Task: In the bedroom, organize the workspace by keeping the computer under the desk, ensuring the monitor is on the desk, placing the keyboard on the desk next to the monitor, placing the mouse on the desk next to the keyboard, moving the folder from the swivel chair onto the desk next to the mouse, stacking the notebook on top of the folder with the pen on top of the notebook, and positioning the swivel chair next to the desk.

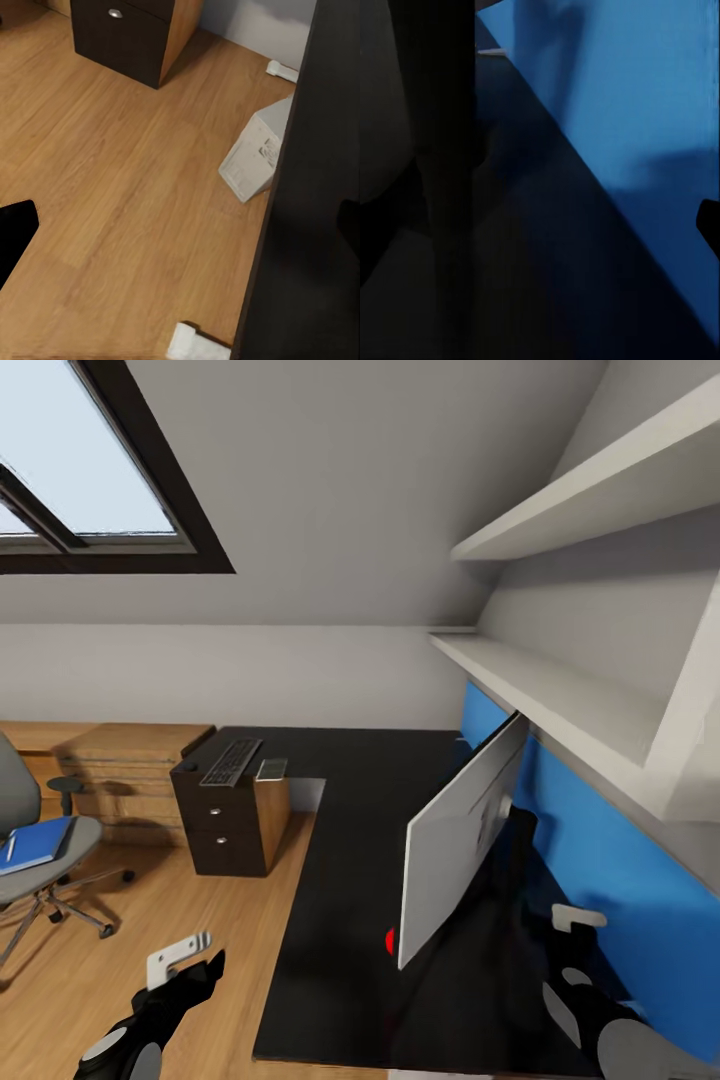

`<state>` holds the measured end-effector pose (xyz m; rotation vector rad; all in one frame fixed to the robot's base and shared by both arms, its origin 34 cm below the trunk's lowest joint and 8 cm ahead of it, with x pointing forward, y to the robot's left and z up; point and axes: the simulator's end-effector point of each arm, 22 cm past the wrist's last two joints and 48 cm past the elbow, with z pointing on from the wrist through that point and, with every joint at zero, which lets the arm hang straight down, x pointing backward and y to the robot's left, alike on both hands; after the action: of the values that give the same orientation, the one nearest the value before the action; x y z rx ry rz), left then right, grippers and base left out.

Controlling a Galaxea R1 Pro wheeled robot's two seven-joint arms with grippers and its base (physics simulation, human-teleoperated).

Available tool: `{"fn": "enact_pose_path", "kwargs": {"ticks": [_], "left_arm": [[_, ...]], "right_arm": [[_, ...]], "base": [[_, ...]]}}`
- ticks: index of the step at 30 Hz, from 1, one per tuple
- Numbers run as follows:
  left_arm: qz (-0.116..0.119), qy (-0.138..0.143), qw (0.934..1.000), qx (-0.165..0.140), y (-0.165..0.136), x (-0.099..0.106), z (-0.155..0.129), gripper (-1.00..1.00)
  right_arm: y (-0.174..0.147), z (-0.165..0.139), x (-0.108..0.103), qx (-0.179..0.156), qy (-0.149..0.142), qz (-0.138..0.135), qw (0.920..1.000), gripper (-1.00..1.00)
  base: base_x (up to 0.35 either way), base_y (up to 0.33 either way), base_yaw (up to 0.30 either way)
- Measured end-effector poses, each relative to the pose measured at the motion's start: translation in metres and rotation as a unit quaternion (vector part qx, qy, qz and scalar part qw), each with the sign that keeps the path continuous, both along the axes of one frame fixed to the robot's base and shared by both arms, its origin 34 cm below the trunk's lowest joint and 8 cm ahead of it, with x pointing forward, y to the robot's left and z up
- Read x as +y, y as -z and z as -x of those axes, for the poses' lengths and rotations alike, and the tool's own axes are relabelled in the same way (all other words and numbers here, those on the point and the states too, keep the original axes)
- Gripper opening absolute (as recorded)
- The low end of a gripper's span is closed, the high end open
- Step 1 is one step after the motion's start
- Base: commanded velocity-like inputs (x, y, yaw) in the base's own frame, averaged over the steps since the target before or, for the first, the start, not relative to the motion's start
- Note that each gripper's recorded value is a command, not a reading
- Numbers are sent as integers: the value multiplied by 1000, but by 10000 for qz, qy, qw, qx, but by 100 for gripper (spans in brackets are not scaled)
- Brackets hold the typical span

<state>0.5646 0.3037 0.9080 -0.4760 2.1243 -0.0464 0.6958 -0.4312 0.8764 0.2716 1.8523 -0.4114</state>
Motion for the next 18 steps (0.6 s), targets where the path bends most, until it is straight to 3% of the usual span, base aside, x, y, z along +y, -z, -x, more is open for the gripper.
{"fn": "enact_pose_path", "kwargs": {"ticks": [3, 8, 11, 18], "left_arm": [[0, -1, 10000, -3, 0, 0, 0, 100], [-1, -2, 10000, -7, 0, 0, 0, 100], [-4, -2, 10000, -7, 0, 0, 0, 100], [-3, -4, 10000, -14, -1, 0, 0, 100]], "right_arm": [[-4, -3, 1, -42, 0, -2, 10000, 100], [-37, -30, 13, -126, -55, -103, 9999, 100], [-73, -43, 20, -290, -110, -126, 9994, 100], [-91, 5, 77, -182, -313, -414, 9985, 100]], "base": [[-335, 83, 0], [-335, 100, 0], [-332, 114, 0], [-266, 206, 0]]}}
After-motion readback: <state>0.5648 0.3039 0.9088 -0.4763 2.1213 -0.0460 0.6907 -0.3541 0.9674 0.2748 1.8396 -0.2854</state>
